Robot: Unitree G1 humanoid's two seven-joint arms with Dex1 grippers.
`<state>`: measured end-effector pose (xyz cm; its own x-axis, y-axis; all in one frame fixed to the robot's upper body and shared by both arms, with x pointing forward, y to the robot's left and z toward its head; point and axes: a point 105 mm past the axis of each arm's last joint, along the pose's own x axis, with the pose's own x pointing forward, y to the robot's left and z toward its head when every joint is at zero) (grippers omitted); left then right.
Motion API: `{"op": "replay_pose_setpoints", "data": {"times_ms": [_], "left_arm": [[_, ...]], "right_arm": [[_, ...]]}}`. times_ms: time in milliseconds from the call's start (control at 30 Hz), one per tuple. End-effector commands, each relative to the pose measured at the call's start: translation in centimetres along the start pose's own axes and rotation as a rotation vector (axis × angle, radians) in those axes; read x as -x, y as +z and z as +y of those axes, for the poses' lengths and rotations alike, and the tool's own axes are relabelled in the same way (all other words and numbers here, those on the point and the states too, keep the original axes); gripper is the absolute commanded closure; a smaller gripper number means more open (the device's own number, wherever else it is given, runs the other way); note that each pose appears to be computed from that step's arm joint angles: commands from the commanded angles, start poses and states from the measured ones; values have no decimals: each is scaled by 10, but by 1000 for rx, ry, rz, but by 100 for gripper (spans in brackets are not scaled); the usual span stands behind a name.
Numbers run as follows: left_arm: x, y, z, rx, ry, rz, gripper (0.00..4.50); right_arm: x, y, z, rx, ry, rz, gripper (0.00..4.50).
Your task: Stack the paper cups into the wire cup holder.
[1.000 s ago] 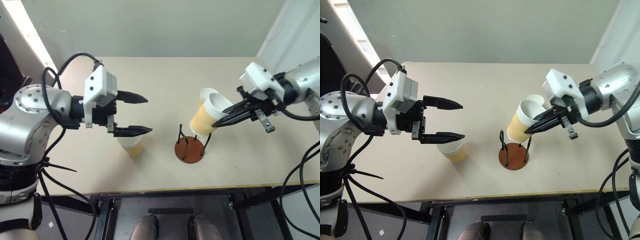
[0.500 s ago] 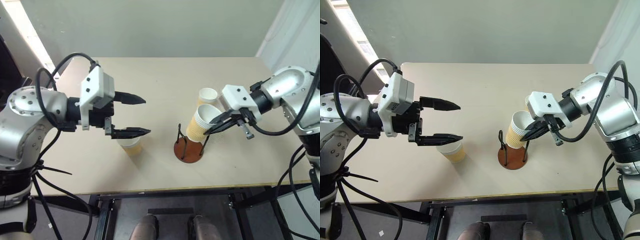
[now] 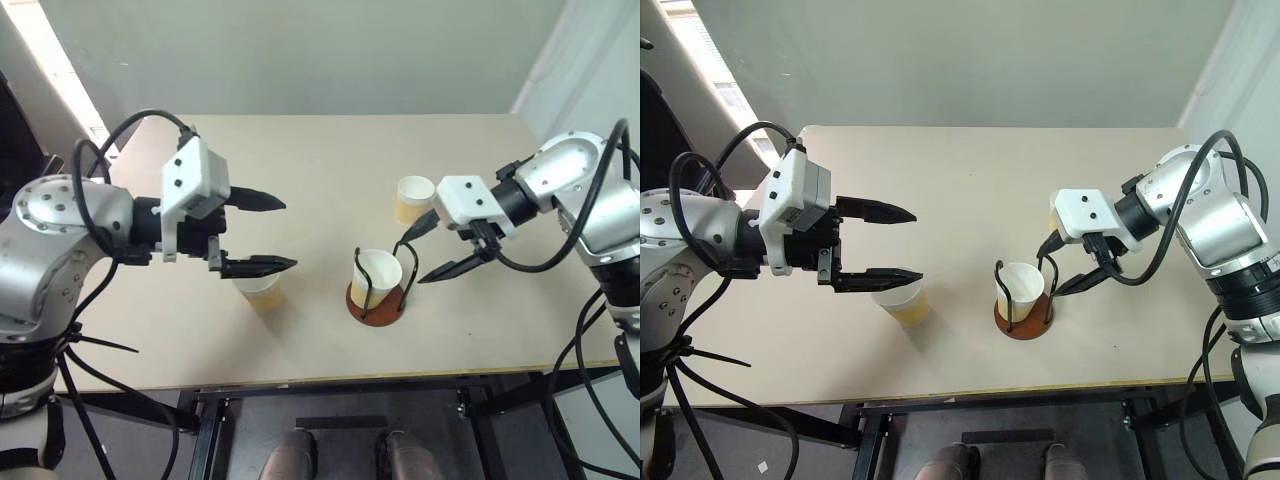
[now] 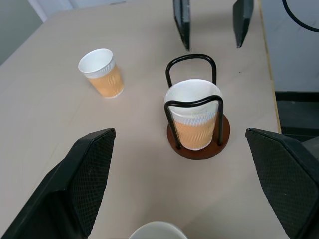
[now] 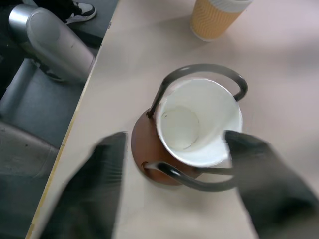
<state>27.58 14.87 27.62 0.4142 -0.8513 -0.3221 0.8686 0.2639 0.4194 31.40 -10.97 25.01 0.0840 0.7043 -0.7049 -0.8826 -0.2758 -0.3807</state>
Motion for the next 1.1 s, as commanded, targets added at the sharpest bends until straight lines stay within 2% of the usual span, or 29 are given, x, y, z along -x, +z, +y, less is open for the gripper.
{"op": "replay_pose_setpoints", "data": {"times_ms": [33, 133, 200, 267, 567, 1000, 1100], "left_arm": [[2, 4, 10, -57, 66, 4, 0], [1, 4, 13, -66, 83, 4, 0], [1, 3, 21, -81, 127, 15, 0], [0, -3, 29, -90, 175, 45, 0], [-9, -24, 45, -82, 272, 145, 0], [-23, -10, 42, -74, 277, 94, 0], [-20, -10, 39, -74, 276, 99, 0]], "right_arm": [[25, 0, -35, -20, -208, -20, 2], [33, -14, -63, -71, -362, -11, 2], [39, -35, -93, -133, -545, 41, 2], [33, -54, -105, -182, -615, 95, 2], [-5, -86, -109, -270, -616, 152, 2], [-17, -118, -111, -405, -744, 293, 2], [-23, -120, -109, -411, -737, 293, 91]]}}
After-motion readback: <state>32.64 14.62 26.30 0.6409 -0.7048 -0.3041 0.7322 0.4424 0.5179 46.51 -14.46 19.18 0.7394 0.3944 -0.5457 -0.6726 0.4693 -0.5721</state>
